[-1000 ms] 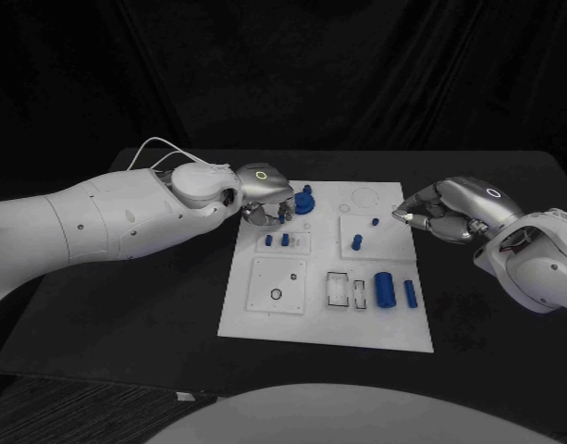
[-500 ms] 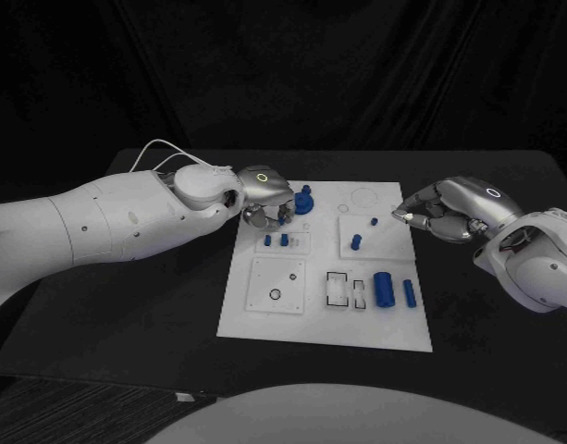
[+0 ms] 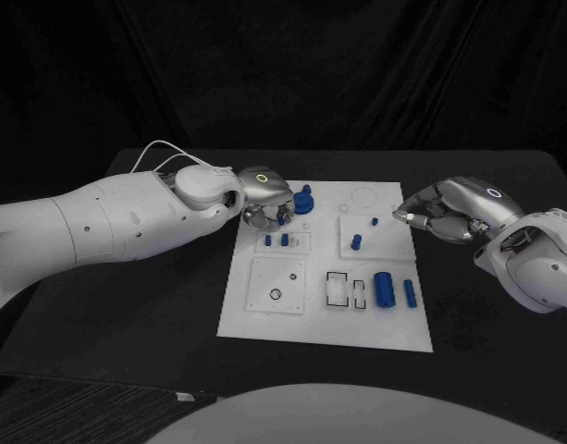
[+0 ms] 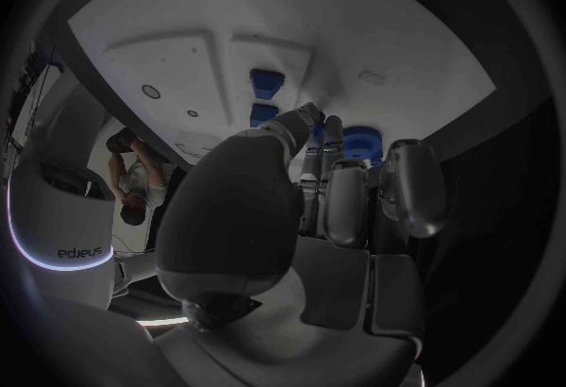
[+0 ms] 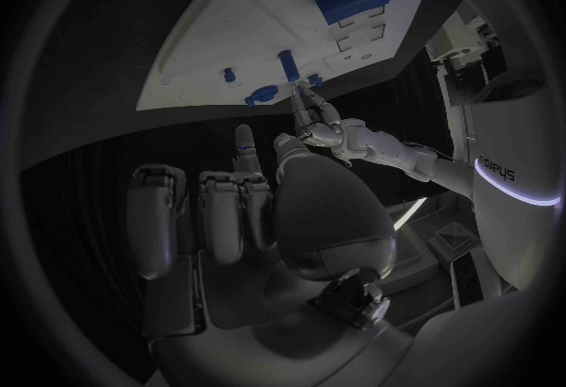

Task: Assemble the parts on the task board

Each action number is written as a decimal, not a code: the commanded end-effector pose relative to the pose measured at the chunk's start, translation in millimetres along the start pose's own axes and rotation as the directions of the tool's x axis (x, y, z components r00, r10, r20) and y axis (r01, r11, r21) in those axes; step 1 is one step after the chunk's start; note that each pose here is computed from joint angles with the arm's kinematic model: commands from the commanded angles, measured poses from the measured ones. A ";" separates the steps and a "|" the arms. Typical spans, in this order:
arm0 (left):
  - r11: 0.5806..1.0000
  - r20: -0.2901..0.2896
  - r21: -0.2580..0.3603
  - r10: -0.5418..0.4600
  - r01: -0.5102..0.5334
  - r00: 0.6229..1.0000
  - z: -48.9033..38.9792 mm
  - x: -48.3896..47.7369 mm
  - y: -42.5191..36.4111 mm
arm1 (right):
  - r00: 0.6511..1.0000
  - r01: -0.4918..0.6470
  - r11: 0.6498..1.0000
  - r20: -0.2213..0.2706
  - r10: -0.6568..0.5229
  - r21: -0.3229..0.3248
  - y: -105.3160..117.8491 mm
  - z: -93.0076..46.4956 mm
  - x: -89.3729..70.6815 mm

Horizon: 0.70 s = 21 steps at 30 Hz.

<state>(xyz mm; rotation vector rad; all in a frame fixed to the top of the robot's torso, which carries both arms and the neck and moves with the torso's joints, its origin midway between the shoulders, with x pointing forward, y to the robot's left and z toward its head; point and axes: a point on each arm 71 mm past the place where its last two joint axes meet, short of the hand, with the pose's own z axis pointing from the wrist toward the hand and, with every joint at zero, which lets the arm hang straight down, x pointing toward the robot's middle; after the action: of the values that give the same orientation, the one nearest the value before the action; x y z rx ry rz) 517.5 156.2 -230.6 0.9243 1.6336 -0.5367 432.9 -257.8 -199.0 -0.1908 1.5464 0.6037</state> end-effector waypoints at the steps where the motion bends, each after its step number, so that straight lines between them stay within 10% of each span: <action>1: 1.000 -0.014 0.007 -0.005 0.005 1.000 0.8 2.7 -1.8 | 1.000 -0.001 1.000 0.002 0.001 0.009 -0.2 -0.7 0.4; 21: 1.000 0.035 -0.029 0.003 -0.002 0.999 -4.6 2.1 2.8 | 1.000 0.000 1.000 0.006 0.000 0.015 -1.7 -2.5 -0.7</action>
<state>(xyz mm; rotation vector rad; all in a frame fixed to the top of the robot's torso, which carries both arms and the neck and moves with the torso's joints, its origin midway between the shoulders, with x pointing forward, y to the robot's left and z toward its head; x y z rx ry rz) 516.5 162.4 -232.9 0.9118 1.6366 -0.5280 432.1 -259.8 -198.7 -0.1882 1.5472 0.6005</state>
